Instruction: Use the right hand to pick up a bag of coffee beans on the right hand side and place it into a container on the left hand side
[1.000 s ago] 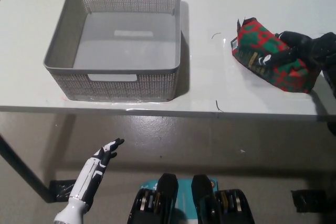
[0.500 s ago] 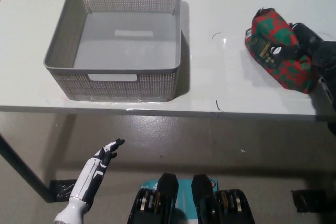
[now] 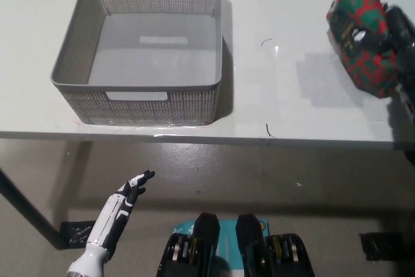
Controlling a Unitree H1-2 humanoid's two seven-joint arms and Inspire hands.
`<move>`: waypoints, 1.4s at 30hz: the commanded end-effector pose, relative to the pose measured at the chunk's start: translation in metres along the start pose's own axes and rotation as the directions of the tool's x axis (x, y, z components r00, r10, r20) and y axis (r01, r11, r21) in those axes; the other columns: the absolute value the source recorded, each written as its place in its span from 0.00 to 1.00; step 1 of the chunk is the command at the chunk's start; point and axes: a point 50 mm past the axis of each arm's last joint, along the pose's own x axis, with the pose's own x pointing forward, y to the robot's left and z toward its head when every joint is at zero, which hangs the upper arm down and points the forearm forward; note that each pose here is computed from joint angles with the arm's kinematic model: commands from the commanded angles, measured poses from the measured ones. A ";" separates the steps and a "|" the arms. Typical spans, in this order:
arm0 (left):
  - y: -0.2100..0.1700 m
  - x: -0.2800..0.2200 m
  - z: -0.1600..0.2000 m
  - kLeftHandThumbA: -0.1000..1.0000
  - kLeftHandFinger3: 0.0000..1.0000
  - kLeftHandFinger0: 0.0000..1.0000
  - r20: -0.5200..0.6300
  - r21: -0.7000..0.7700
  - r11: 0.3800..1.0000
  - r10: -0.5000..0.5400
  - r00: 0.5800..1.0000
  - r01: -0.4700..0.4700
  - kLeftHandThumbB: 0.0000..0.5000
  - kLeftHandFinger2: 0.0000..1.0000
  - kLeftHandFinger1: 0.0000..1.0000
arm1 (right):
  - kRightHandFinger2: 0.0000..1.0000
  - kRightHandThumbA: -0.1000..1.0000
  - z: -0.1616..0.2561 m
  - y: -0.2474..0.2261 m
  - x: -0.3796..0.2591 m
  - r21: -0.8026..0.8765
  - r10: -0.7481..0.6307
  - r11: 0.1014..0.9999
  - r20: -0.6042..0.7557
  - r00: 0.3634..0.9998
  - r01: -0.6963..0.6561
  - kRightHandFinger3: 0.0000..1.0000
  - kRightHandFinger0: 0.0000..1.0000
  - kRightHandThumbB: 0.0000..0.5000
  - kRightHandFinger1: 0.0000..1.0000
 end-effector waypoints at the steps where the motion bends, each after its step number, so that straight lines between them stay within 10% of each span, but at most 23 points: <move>1: 0.008 0.010 0.014 1.00 1.00 1.00 0.066 0.043 0.999 -0.025 0.998 0.022 0.40 1.00 1.00 | 0.81 0.00 0.131 -0.106 0.006 0.154 -0.271 0.959 0.254 0.928 0.237 0.78 0.00 0.36 0.43; 20: -0.004 0.000 0.005 1.00 1.00 1.00 0.037 0.014 0.999 -0.049 0.998 0.048 0.46 1.00 1.00 | 0.80 0.00 0.329 -0.001 -0.057 0.142 -0.117 0.989 0.624 0.773 0.035 0.84 0.00 0.41 0.38; 22: -0.004 0.001 0.004 1.00 1.00 1.00 0.036 0.013 0.999 -0.050 0.998 0.049 0.51 1.00 1.00 | 0.51 0.00 0.338 0.014 -0.064 0.127 -0.096 0.992 0.644 0.759 0.017 0.73 0.00 0.40 0.16; 23: -0.004 0.001 0.005 1.00 1.00 1.00 0.021 0.008 0.999 -0.050 0.999 0.050 0.53 1.00 1.00 | 0.52 0.00 0.343 0.025 -0.068 0.122 -0.080 0.993 0.650 0.756 0.001 0.74 0.00 0.40 0.13; 26: -0.005 0.000 0.005 1.00 1.00 1.00 0.020 0.006 0.998 -0.058 0.998 0.058 0.52 1.00 1.00 | 0.71 0.00 0.343 0.042 -0.072 0.115 -0.063 0.993 0.660 0.749 -0.018 0.81 0.00 0.39 0.23; 37: -0.004 0.009 0.009 1.00 1.00 1.00 0.037 0.034 0.996 -0.084 0.996 0.082 0.49 1.00 1.00 | 0.76 0.00 0.331 0.079 -0.075 0.092 0.005 0.992 0.658 0.753 -0.087 0.84 0.00 0.35 0.44; 40: -0.003 0.009 0.010 1.00 1.00 1.00 0.036 0.030 0.996 -0.087 0.996 0.085 0.52 1.00 1.00 | 0.81 0.00 0.328 0.080 -0.071 0.028 0.064 0.995 0.593 0.803 -0.101 0.79 0.27 0.38 0.60; 42: -0.003 0.009 0.011 1.00 1.00 1.00 0.033 0.012 0.997 -0.082 0.996 0.082 0.50 1.00 1.00 | 0.97 0.53 0.324 0.080 -0.067 -0.068 0.129 0.992 0.550 0.825 -0.109 1.00 0.65 0.59 0.86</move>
